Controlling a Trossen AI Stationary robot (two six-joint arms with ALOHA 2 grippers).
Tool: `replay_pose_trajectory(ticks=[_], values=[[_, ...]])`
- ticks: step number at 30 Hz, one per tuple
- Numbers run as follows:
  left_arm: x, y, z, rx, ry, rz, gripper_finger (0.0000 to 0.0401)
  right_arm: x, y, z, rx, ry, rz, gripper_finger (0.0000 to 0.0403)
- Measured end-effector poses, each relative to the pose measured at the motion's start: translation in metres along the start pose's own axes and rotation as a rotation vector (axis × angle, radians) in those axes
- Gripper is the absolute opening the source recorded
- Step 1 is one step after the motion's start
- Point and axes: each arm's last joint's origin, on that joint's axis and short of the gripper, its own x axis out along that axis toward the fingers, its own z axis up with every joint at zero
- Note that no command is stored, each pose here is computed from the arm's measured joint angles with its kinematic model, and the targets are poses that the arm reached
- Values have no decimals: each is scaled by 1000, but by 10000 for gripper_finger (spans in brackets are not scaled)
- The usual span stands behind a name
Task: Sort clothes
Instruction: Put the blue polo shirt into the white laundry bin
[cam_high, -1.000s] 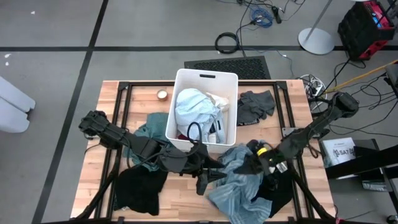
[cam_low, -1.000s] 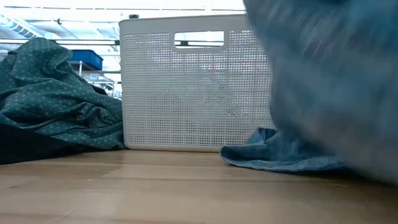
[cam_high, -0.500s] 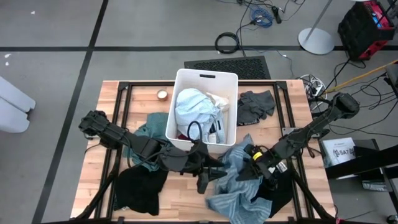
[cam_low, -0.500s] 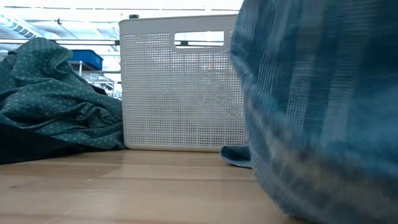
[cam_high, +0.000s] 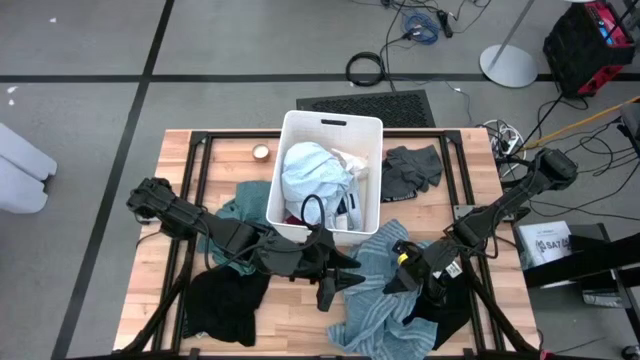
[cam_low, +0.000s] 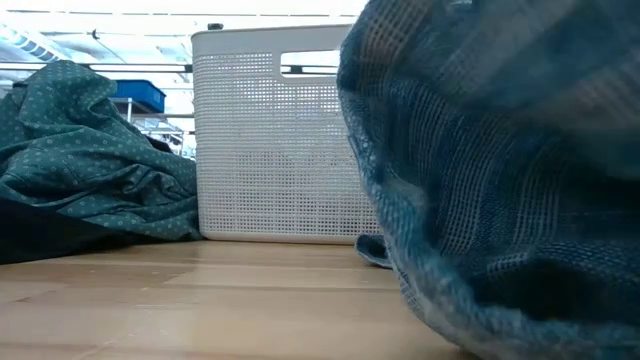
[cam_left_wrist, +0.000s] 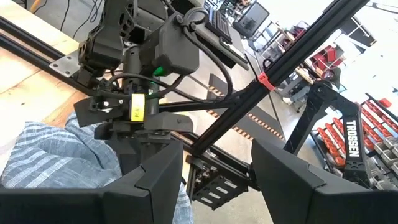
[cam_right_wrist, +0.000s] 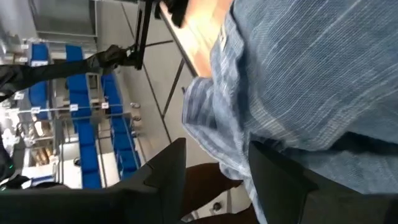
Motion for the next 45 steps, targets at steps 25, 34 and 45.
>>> replay_pose_trajectory(ticks=[25,34,45], values=[[-3,-2,-11,25,77,13,200,-70,-43,-10,344,-73,-475,160],[-2,3,-11,37,97,43,200,-53,-48,-10,337,-113,-543,160],[-2,5,-11,44,102,50,200,-28,-39,-3,184,-116,-429,31]])
